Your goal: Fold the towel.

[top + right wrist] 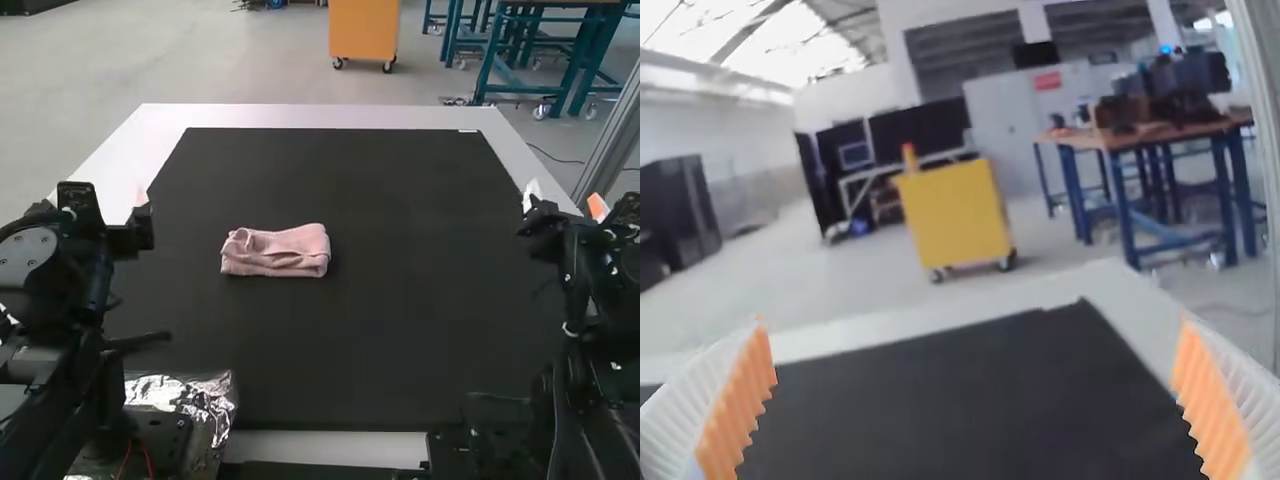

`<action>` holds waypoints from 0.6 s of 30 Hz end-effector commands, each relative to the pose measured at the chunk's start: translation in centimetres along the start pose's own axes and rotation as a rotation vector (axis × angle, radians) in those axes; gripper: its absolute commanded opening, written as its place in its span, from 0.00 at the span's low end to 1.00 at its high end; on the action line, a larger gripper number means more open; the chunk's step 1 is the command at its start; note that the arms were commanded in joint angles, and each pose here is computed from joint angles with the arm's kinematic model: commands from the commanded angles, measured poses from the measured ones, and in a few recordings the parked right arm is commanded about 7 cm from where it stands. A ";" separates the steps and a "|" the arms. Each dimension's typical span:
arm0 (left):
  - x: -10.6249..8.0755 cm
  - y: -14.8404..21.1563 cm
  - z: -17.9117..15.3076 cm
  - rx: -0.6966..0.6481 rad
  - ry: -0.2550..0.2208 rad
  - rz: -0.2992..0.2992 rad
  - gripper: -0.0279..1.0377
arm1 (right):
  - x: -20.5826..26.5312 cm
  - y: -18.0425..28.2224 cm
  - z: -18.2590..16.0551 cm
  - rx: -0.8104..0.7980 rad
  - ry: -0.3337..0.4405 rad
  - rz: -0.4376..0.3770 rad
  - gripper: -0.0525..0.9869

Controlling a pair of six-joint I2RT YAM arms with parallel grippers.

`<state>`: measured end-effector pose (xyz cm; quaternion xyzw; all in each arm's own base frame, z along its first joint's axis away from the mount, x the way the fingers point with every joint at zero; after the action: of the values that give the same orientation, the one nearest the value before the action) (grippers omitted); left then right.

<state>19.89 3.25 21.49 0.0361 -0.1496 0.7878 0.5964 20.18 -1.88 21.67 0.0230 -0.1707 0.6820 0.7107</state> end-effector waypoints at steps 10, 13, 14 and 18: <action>-1.1 0.6 -5.1 0.247 0.496 0.017 0.94 | -1.8 0.9 -6.0 0.287 0.068 -0.073 0.93; -1.1 0.7 -5.1 0.251 0.507 0.018 0.94 | -1.8 0.9 -6.0 0.286 0.068 -0.075 0.93; -1.1 0.7 -5.1 0.251 0.507 0.018 0.94 | -1.8 0.9 -6.0 0.287 0.068 -0.073 0.93; -1.1 0.7 -5.2 0.251 0.507 0.020 0.94 | -1.8 0.9 -6.0 0.286 0.068 -0.075 0.93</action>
<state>20.24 3.34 16.39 -0.0707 0.0879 0.7874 0.6061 20.52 -1.94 15.71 0.1088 -0.0535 0.6725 0.7301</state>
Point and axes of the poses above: each hand's point on the last joint's axis, 136 mm out from that joint toward the fingers, its own y axis back along the fingers, its own x axis along the line the jaws close on, z = x × y, the point moved 4 cm from there along y, back along the fingers, and after that the axes turned 3 degrees about -y, right-handed, at the moved point
